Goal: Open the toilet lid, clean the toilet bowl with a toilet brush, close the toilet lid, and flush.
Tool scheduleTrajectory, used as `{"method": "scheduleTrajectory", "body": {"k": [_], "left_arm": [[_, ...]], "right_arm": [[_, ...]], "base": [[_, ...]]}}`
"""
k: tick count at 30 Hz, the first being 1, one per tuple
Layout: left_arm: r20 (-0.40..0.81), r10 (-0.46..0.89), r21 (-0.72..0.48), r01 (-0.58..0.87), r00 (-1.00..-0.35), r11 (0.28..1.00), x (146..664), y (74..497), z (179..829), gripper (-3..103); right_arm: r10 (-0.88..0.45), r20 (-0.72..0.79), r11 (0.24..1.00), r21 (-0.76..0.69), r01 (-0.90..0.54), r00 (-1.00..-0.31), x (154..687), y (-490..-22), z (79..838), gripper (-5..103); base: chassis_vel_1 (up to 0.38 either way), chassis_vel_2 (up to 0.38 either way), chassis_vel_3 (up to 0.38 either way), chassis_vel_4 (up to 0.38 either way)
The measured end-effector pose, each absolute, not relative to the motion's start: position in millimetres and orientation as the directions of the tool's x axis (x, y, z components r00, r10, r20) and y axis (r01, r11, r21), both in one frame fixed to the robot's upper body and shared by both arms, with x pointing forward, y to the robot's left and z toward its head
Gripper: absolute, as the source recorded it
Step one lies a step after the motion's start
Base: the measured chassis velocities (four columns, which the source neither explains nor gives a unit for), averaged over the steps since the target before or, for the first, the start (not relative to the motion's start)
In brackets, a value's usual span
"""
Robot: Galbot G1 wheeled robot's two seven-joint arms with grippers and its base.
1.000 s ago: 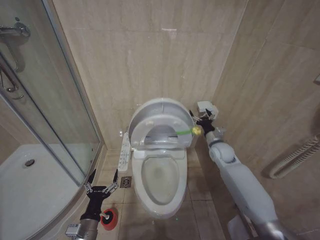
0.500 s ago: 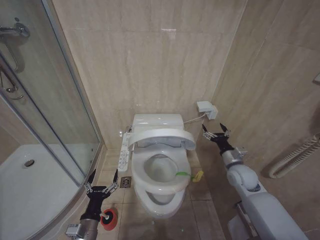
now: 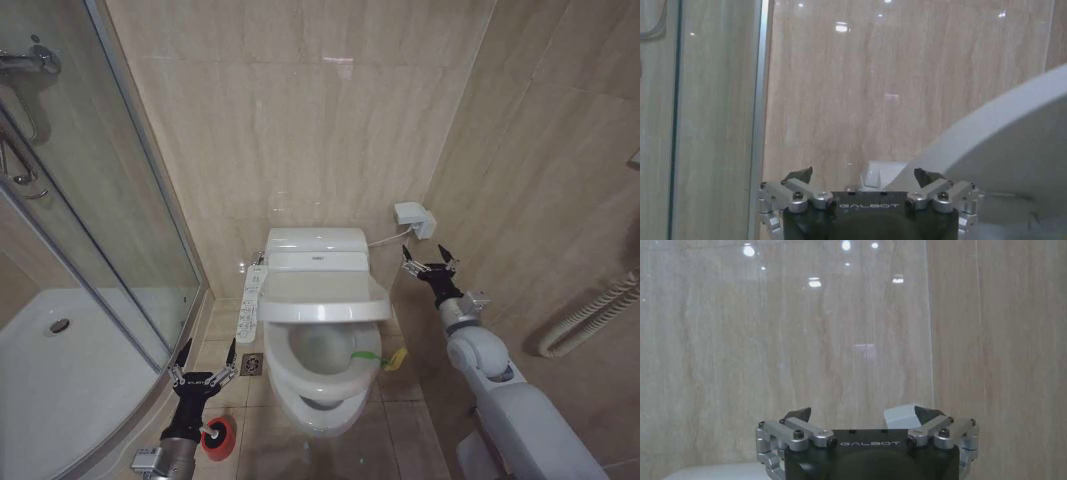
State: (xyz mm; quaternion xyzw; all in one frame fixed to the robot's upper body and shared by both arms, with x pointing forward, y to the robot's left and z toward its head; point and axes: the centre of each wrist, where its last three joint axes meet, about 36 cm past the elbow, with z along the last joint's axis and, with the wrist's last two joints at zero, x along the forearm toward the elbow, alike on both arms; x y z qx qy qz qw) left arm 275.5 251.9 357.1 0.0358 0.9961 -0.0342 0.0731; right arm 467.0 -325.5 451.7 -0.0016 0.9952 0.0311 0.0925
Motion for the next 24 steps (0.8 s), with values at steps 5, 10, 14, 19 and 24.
{"method": "scheduleTrajectory", "body": {"k": [5,10,14,19,24], "left_arm": [[-0.148,0.066,-0.063,0.076,-0.987,0.995,276,252,357,99],[-0.148,0.066,-0.063,0.076,-0.987,0.995,276,252,357,99],[-0.148,0.066,-0.063,0.076,-0.987,0.995,275,252,357,99],[-0.148,0.066,-0.063,0.076,-0.987,0.995,276,252,357,99],[-0.148,0.066,-0.063,0.076,-0.987,0.995,276,252,357,99]], "right_arm": [[0.015,-0.176,0.997,0.074,0.002,-0.984,450,-321,453,100],[0.023,-0.167,0.996,0.084,0.009,-0.986,434,-317,449,100],[0.037,-0.161,0.994,0.104,0.021,-0.986,418,-311,441,100],[0.045,-0.163,0.993,0.118,0.026,-0.986,406,-302,439,100],[0.061,-0.159,0.992,0.117,0.042,-0.985,393,-294,428,100]], "base": [[0.000,0.000,0.000,0.000],[0.000,0.000,0.000,0.000],[0.000,0.000,0.000,0.000],[0.000,0.000,0.000,0.000],[0.000,0.000,0.000,0.000]]}}
